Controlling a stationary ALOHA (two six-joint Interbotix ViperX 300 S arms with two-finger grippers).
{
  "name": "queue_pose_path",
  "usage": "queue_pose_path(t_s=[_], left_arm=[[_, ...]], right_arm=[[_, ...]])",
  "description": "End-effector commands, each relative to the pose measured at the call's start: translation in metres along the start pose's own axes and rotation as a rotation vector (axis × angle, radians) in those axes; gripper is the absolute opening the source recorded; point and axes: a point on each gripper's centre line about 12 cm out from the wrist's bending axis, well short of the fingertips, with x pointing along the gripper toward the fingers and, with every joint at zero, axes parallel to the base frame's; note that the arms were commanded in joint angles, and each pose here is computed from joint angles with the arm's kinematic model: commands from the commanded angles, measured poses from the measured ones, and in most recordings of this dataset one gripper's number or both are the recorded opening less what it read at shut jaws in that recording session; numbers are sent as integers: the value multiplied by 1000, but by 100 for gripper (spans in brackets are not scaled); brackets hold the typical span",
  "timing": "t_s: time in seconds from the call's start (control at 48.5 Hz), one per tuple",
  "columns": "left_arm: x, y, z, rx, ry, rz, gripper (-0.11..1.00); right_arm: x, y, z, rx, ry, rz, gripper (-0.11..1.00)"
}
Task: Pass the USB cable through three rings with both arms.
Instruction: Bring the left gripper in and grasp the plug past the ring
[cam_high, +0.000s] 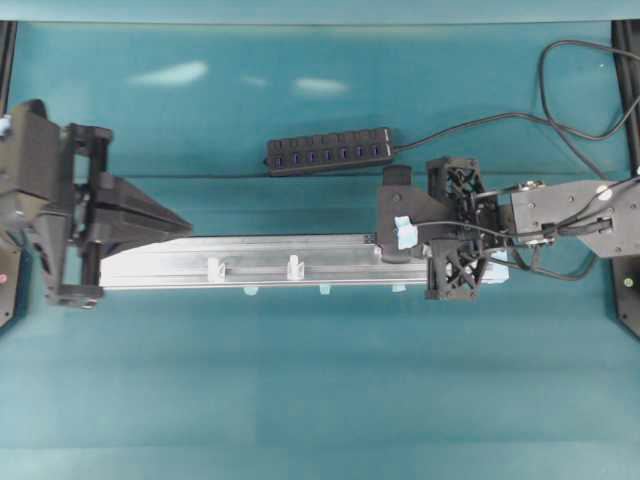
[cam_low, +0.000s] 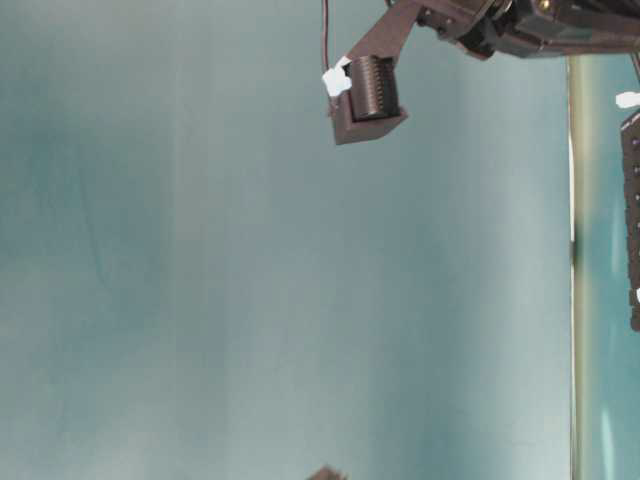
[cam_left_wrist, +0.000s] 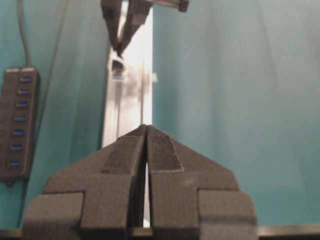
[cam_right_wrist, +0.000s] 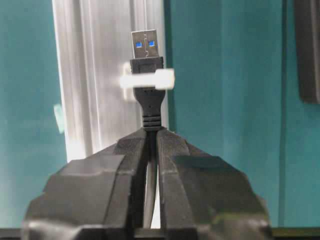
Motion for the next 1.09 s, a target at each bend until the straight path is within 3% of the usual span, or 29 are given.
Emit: queue_pose_path(t_s=[0.0, 0.186, 0.516, 0.619, 0.825, 1.073], left_arm=[[7, 2, 15, 2, -32, 7, 2], [28, 7, 11, -20, 15, 23, 2], [61, 18, 7, -17, 70, 52, 4], [75, 19, 4, -18, 61, 52, 22], [109, 20, -6, -18, 67, 51, 83], [158, 23, -21, -2, 139, 49, 81]], right_arm=[[-1, -3, 6, 1, -35, -1, -9], [-1, -5, 8, 8, -56, 0, -9], [3, -3, 6, 10, -65, 7, -9], [3, -3, 7, 10, -87, 12, -9], [4, -1, 7, 12, -109, 20, -9], [4, 1, 4, 16, -136, 30, -9]])
